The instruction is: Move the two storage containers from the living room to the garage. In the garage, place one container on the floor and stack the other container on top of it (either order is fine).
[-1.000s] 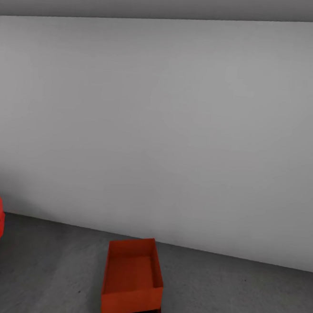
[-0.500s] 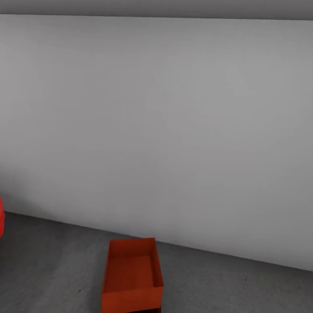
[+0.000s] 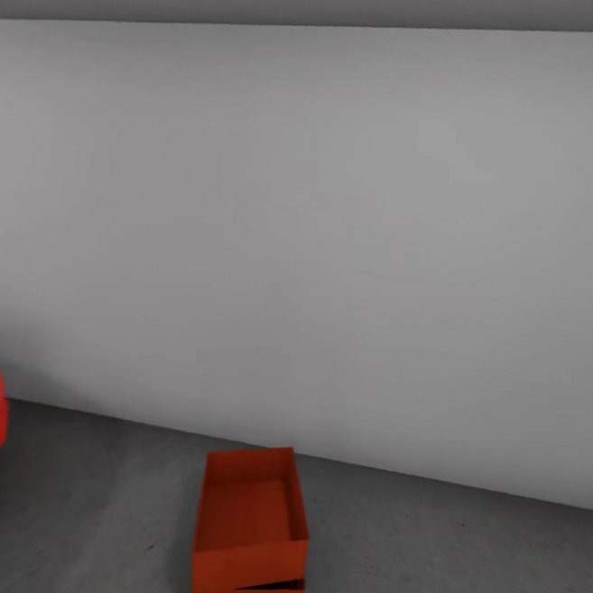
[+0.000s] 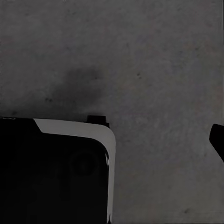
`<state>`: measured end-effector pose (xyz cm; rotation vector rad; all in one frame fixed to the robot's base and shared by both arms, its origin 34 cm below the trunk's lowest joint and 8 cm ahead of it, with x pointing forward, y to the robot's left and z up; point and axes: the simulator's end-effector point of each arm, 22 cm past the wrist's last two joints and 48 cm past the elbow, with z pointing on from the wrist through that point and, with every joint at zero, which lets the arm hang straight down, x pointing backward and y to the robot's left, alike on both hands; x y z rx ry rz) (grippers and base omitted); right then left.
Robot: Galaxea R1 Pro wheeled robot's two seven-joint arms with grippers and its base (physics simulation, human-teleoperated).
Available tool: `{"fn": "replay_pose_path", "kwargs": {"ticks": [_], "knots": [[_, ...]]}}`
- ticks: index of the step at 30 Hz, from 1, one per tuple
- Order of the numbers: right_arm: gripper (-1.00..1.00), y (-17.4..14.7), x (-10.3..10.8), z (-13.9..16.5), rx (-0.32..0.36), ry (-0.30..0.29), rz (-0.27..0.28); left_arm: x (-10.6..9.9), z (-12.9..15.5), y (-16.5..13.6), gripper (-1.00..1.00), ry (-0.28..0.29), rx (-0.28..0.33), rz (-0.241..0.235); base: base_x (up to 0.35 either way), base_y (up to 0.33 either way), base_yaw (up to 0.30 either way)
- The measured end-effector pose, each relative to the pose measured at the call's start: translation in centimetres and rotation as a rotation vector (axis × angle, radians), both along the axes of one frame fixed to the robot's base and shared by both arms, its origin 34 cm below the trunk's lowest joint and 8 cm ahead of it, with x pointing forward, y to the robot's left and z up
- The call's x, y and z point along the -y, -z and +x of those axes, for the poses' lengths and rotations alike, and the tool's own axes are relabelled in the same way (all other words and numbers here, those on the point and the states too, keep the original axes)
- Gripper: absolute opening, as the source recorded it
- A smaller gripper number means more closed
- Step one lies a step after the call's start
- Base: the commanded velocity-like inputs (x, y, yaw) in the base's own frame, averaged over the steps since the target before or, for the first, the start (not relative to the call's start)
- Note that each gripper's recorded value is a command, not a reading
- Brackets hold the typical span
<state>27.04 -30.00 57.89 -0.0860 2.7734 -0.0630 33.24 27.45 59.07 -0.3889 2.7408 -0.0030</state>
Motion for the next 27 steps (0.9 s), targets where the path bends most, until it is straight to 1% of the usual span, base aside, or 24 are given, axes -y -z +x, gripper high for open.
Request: {"fn": "replay_pose_path", "kwargs": {"ticks": [5, 9, 27], "knots": [[1.0, -0.02, 0.18, 0.01, 0.001, 0.006, -0.002, 0.0, 0.0, 0.0, 1.0, 0.0, 0.0, 0.0, 0.0, 0.0, -0.225], [1.0, -0.02, 0.24, 0.01, 0.001, 0.008, -0.003, -0.02, 0.0, 0.0, 1.0, 0.0, 0.0, 0.0, 0.0, 0.0, -0.115], [1.0, -0.02, 0.34, -0.01, 0.0, -0.002, -0.009, -0.16, -0.01, 0.0, 1.0, -0.01, 0.0, -0.001, 0.0, 0.0, -0.006]]}}
